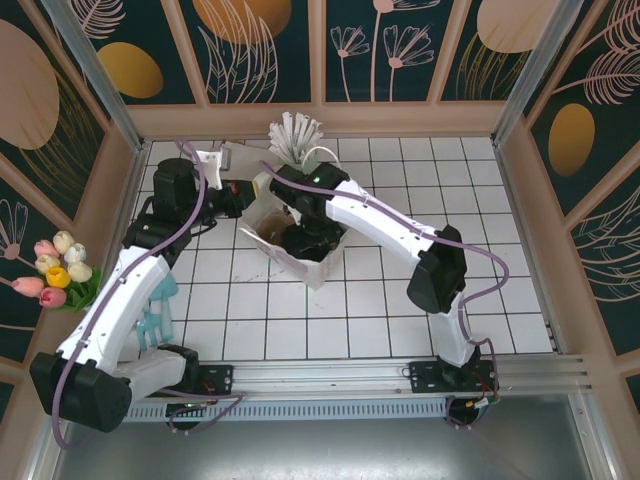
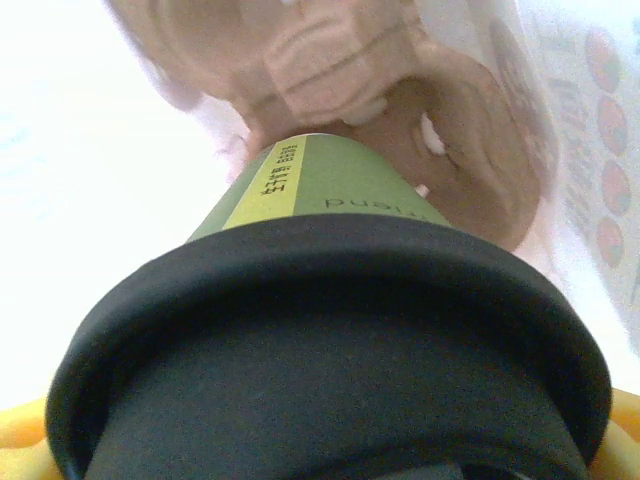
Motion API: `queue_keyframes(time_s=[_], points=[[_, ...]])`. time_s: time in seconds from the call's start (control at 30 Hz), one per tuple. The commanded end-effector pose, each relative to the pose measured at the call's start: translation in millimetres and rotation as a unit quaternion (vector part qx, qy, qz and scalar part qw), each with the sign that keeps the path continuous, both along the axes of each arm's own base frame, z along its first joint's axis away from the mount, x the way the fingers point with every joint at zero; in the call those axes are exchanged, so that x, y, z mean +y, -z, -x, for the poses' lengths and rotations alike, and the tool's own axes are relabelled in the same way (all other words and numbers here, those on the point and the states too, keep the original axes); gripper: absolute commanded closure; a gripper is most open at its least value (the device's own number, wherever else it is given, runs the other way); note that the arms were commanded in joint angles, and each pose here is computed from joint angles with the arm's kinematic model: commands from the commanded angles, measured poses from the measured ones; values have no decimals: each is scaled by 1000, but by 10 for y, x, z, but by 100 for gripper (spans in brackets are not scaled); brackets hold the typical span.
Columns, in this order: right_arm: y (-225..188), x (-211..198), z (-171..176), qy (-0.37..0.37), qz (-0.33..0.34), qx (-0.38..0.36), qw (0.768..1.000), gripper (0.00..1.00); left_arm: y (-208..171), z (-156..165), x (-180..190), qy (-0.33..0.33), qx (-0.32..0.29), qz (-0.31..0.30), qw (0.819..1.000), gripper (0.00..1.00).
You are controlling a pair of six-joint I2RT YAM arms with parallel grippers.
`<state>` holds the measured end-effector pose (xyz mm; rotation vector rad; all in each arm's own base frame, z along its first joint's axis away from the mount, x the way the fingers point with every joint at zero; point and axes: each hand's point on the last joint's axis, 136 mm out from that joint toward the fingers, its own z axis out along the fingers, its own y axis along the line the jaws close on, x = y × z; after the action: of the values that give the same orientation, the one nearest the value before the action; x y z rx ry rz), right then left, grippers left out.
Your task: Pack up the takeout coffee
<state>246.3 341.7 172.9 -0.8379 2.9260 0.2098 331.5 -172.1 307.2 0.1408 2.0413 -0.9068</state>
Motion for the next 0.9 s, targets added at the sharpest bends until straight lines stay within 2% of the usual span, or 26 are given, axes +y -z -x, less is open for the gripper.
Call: queue_keyframes(time_s=[0.0,0.2,0.33,0.43,0.53,0.87], points=[[-351,162,4,15,-53,-13,998,52,-211,-26,48,-25,-33,33,999,100],[-653,85,2,69,-79,-37,994,53,-110,9,-30,1,-15,33,999,100],[-923,31,-8,87,-106,-61,989,53,44,-32,-10,4,18,-11,1000,100],[-869,-209,65,111,-90,-50,988,53,85,-30,54,-8,33,-36,999,100],[-804,-379,207,121,-83,-27,989,53,48,12,20,1,38,-22,999,100],[-608,-508,299,113,-54,-7,992,52,16,86,-84,32,36,2,999,100]])
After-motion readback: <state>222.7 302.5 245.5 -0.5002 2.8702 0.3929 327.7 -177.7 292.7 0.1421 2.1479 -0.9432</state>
